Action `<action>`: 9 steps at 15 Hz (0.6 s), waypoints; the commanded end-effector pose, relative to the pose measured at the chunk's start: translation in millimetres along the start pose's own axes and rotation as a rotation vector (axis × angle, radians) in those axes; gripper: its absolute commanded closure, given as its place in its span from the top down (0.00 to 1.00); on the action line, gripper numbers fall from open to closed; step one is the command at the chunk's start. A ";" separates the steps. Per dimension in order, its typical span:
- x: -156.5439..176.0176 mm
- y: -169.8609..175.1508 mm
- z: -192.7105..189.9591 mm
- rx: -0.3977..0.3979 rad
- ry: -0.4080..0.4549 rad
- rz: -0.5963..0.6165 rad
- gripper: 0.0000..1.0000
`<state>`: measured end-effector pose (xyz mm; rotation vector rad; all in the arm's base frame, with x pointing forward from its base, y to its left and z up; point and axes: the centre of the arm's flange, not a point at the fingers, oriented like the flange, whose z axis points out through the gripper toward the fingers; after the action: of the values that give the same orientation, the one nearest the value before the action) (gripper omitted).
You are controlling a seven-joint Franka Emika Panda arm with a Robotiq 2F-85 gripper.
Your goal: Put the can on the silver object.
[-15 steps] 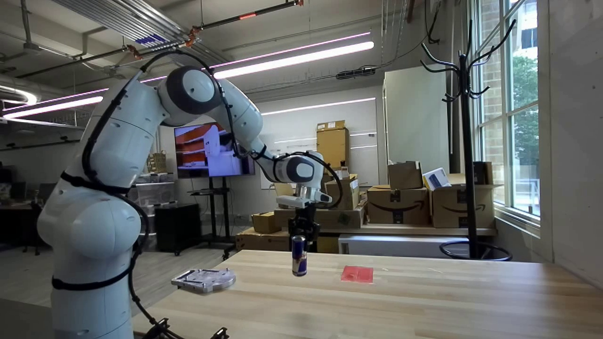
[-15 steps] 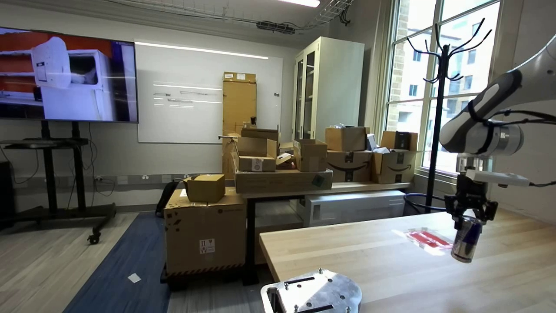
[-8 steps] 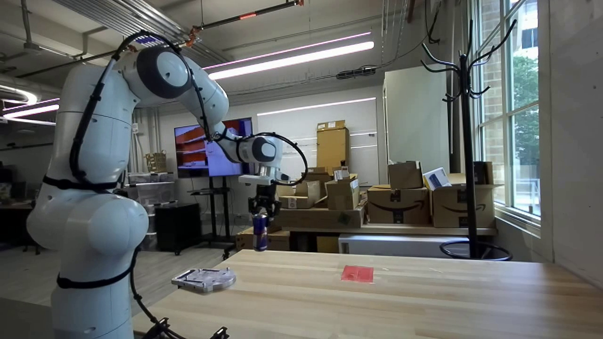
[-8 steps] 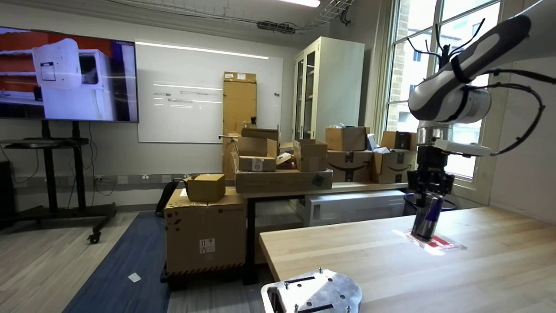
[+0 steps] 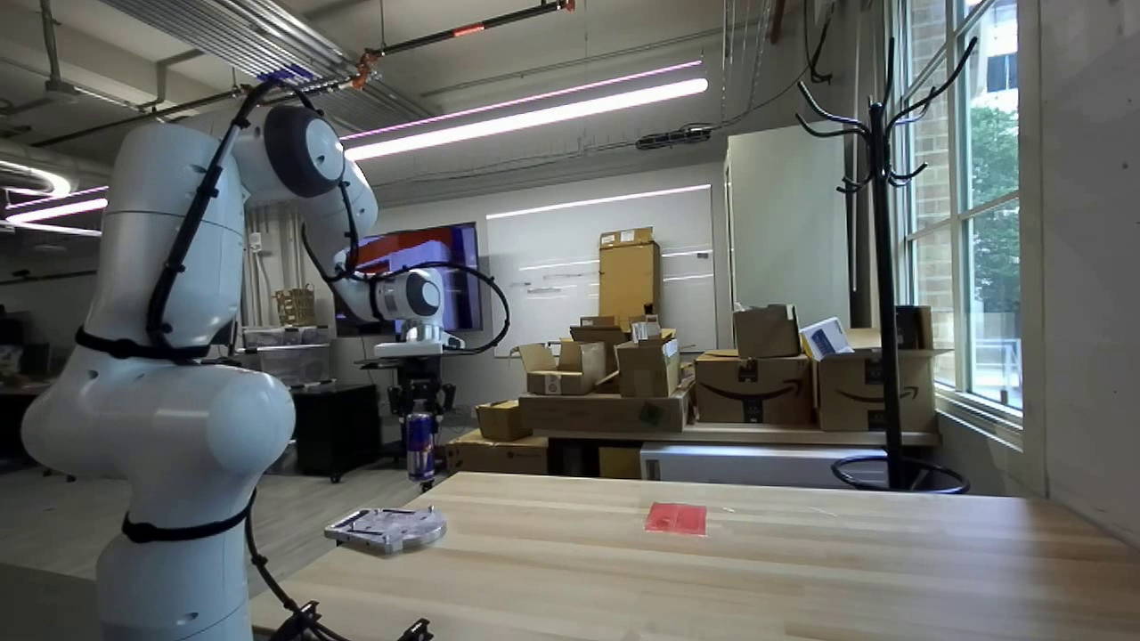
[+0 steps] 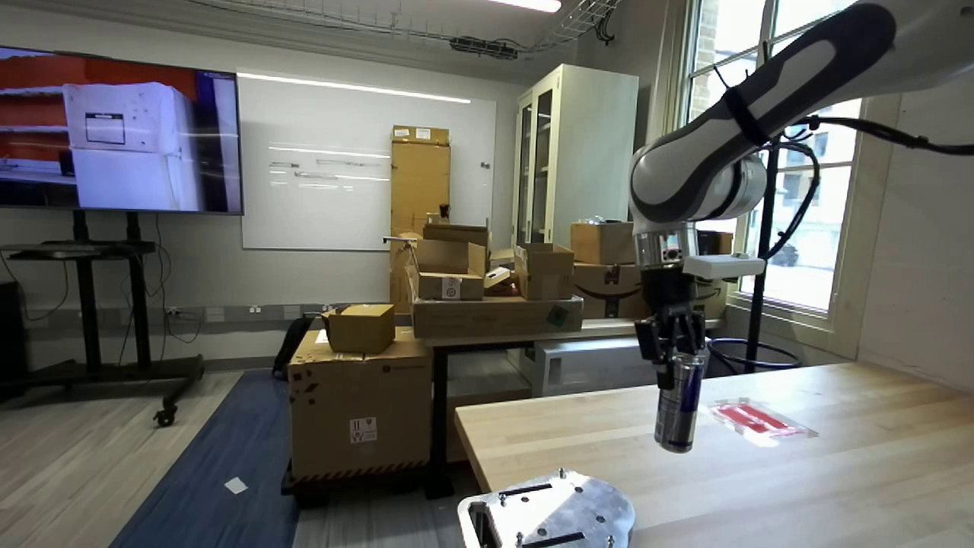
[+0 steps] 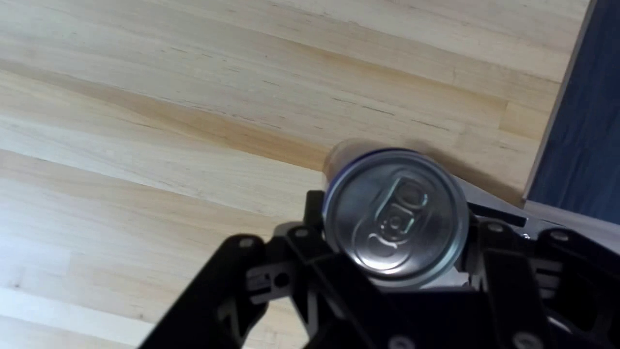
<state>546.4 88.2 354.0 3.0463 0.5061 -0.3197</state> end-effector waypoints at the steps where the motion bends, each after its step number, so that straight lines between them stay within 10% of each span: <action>1: 24.8 -36.1 -1.8 -0.019 0.013 -0.059 0.33; 9: 66.5 -102.4 22.4 -0.032 -0.013 -0.185 0.33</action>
<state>552.2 181.5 317.1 3.0005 0.7530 -0.3443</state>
